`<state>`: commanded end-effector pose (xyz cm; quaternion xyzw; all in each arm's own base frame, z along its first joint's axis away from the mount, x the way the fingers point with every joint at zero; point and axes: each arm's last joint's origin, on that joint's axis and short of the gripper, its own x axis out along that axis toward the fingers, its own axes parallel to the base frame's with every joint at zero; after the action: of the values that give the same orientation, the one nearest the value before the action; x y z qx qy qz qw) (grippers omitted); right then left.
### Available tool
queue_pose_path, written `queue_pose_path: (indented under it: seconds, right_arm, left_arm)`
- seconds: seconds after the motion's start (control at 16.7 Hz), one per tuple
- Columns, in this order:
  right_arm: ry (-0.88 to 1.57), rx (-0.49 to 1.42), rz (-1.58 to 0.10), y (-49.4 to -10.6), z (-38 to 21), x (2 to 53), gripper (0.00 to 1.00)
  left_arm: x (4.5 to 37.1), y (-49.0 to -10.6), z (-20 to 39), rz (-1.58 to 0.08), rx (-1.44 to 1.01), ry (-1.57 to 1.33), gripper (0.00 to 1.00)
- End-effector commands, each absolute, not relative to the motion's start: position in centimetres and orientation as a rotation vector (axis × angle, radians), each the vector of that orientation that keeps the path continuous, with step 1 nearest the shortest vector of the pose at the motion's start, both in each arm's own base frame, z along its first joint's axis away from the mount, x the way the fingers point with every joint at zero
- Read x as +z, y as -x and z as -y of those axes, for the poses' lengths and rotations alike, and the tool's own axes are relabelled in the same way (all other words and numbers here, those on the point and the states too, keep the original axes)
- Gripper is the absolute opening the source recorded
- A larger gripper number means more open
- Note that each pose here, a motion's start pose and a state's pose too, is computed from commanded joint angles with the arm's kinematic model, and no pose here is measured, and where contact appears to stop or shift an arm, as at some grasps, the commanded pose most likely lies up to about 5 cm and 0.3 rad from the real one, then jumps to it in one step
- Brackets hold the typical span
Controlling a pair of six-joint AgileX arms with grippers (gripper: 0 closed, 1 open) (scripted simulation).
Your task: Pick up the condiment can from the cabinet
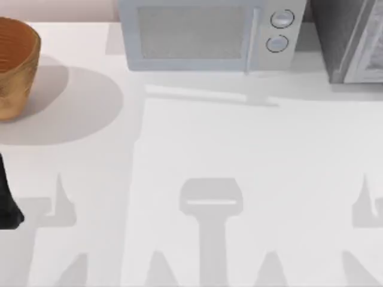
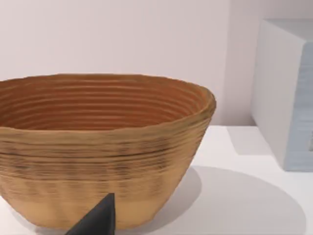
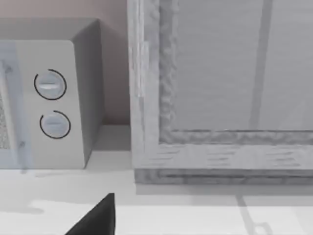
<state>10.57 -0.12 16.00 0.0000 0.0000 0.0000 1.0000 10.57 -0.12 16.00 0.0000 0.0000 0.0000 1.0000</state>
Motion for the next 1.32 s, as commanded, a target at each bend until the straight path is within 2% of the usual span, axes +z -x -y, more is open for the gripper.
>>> queue_pose_path:
  seconds: [0.18,0.36,0.72,1.02,1.32]
  right_arm:
    - [0.000,0.000,-0.001,-10.6,0.1,16.3,1.00]
    - [-0.001,0.000,-0.006,-10.6,0.0,18.7,1.00]
    - [0.001,-0.005,-0.005,-12.1,-0.5,30.0,1.00]
    - [0.004,-0.008,-0.015,-16.4,-1.6,40.4,1.00]
    - [0.003,-0.004,-0.011,-21.7,-3.3,47.6,1.00]
  left_arm:
    - [16.0,-10.6,0.1,0.000,0.000,0.000,1.00]
    - [16.0,-10.6,0.1,0.000,0.000,0.000,1.00]
    - [16.0,-10.6,0.1,0.000,0.000,0.000,1.00]
    - [16.0,-10.6,0.1,0.000,0.000,0.000,1.00]
    - [16.0,-10.6,0.1,0.000,0.000,0.000,1.00]
